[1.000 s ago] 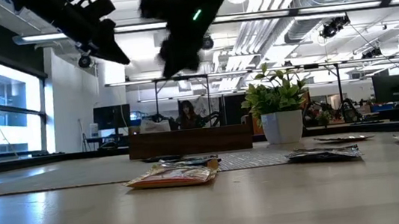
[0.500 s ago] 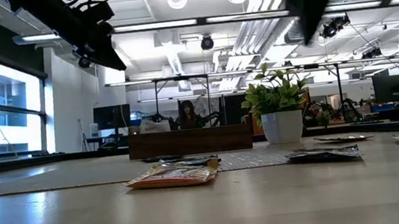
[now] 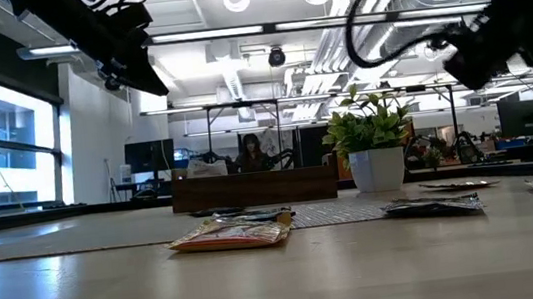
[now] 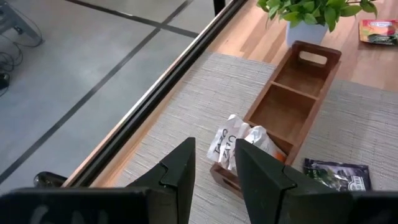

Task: Pick & Place Tea
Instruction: Put the white tea bag in the left section of the brown wooden organizer, then put the black tea bag in the middle section of the brown wooden organizer

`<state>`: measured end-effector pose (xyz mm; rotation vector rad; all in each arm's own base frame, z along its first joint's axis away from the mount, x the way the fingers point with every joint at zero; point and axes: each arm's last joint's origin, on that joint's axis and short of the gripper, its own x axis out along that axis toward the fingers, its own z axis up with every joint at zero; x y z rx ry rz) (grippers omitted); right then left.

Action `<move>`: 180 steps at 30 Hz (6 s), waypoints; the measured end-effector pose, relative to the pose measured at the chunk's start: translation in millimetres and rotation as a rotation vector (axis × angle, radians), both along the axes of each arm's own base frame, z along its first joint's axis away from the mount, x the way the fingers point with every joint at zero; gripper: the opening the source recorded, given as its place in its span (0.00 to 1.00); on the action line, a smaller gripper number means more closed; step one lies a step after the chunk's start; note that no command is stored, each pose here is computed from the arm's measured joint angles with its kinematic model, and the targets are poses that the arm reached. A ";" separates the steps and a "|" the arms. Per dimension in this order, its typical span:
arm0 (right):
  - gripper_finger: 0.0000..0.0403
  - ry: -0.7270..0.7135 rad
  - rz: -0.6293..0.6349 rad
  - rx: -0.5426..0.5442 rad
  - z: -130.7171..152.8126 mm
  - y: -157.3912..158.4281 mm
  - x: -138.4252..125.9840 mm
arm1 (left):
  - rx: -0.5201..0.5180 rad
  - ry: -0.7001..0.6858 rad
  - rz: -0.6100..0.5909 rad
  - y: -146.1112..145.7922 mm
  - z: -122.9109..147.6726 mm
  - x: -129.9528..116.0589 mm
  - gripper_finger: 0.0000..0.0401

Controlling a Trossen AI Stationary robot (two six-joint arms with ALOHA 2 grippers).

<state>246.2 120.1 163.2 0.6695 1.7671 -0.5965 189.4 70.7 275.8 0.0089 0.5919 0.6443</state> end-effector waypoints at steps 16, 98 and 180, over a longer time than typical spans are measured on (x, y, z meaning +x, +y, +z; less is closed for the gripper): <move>0.30 -0.059 -0.148 -0.001 -43.0 1.0 -20.9 | 0.002 0.000 0.004 0.1 0.1 0.0 0.28; 0.30 -0.486 1.339 -0.977 18.2 -159.3 246.5 | 0.005 0.087 0.004 -0.7 -5.5 -4.2 0.28; 0.39 -0.937 0.704 -0.182 7.8 -63.1 42.5 | -0.325 -0.183 -0.072 -26.6 -26.2 -59.5 0.28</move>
